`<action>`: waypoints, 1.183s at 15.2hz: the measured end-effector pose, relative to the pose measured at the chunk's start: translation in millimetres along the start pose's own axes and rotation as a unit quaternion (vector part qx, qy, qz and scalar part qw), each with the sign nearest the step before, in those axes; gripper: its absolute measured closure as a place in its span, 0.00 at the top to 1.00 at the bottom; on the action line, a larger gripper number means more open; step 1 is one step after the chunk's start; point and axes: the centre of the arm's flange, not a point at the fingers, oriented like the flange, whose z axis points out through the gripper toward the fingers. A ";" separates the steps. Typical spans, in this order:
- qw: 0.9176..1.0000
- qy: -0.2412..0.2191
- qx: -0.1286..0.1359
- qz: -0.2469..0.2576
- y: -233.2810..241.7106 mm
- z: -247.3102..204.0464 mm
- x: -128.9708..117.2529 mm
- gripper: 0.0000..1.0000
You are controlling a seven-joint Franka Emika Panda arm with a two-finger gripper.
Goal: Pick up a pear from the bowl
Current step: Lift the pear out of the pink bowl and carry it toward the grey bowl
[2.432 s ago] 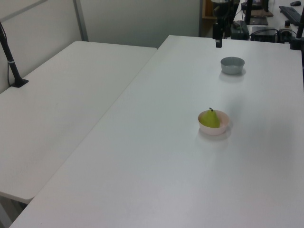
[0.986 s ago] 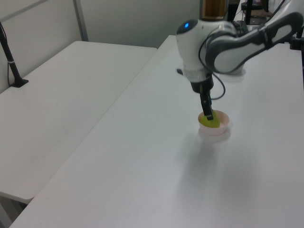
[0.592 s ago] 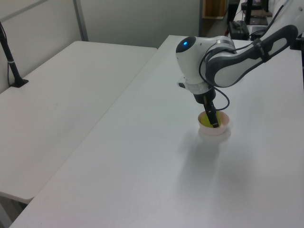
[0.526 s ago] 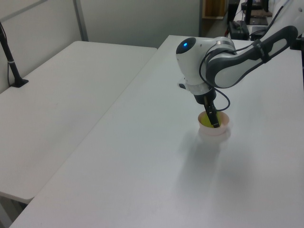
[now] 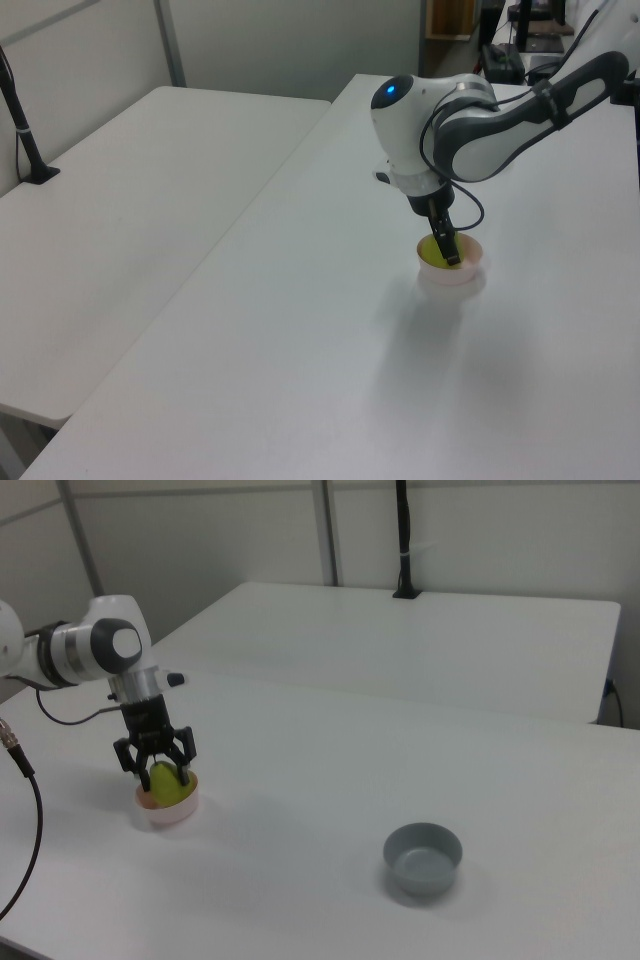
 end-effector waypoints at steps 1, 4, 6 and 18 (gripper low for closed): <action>1.000 0.010 0.000 0.001 1.7 -10.8 -2.6 0.75; 0.999 0.030 0.003 0.010 12.0 -57.7 -22.3 0.75; 0.999 0.040 0.006 0.017 24.7 -84.5 -37.2 0.75; 0.990 0.033 0.051 0.128 246.6 -50.4 -107.6 0.75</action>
